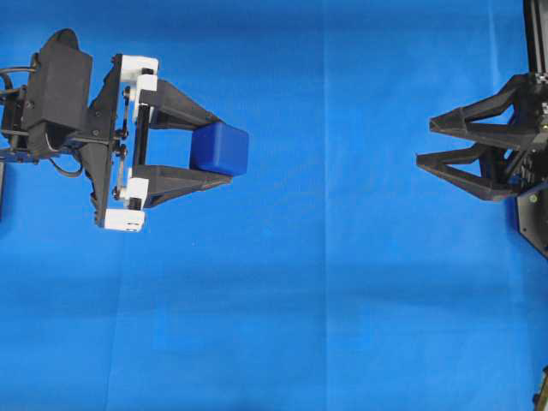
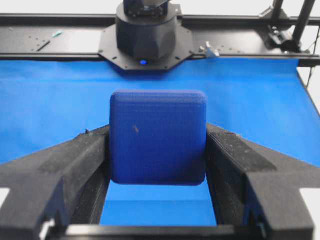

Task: Handover the blue block to the right arm after grasping it with the left arm, then place it in the designated position.
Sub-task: 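Move the open right gripper toward the cube held by the left gripper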

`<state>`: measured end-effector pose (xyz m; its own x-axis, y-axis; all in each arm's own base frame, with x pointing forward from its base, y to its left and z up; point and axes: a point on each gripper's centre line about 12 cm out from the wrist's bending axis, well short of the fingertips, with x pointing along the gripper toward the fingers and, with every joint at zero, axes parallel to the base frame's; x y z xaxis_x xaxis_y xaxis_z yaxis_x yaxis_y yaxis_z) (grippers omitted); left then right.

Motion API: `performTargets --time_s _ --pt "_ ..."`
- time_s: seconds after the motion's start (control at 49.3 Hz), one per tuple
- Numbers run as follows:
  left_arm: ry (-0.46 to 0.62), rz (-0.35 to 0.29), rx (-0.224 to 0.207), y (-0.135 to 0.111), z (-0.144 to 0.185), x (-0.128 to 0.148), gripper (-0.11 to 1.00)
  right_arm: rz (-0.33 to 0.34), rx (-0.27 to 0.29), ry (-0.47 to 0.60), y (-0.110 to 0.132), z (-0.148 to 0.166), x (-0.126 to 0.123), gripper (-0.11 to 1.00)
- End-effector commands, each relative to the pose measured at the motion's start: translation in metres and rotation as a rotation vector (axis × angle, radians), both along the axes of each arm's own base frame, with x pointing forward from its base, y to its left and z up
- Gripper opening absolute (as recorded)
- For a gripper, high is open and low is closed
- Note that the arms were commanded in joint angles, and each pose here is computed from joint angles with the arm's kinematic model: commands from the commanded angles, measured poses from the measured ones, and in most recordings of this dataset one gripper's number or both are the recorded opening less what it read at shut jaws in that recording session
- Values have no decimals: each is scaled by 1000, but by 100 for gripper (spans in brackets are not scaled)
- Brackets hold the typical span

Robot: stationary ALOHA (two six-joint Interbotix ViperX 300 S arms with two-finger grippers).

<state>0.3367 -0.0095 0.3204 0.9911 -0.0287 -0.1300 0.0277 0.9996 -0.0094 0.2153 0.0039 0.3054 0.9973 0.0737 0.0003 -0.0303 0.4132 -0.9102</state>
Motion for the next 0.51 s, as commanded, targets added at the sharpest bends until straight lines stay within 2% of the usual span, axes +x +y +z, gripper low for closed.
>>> performTargets --time_s 0.0,0.487 --pt "-64 3 -3 1 20 -8 49 2 -1 -25 0 10 2 95" --pt "-63 2 -5 1 20 -8 49 5 -6 -31 1 12 1 95"
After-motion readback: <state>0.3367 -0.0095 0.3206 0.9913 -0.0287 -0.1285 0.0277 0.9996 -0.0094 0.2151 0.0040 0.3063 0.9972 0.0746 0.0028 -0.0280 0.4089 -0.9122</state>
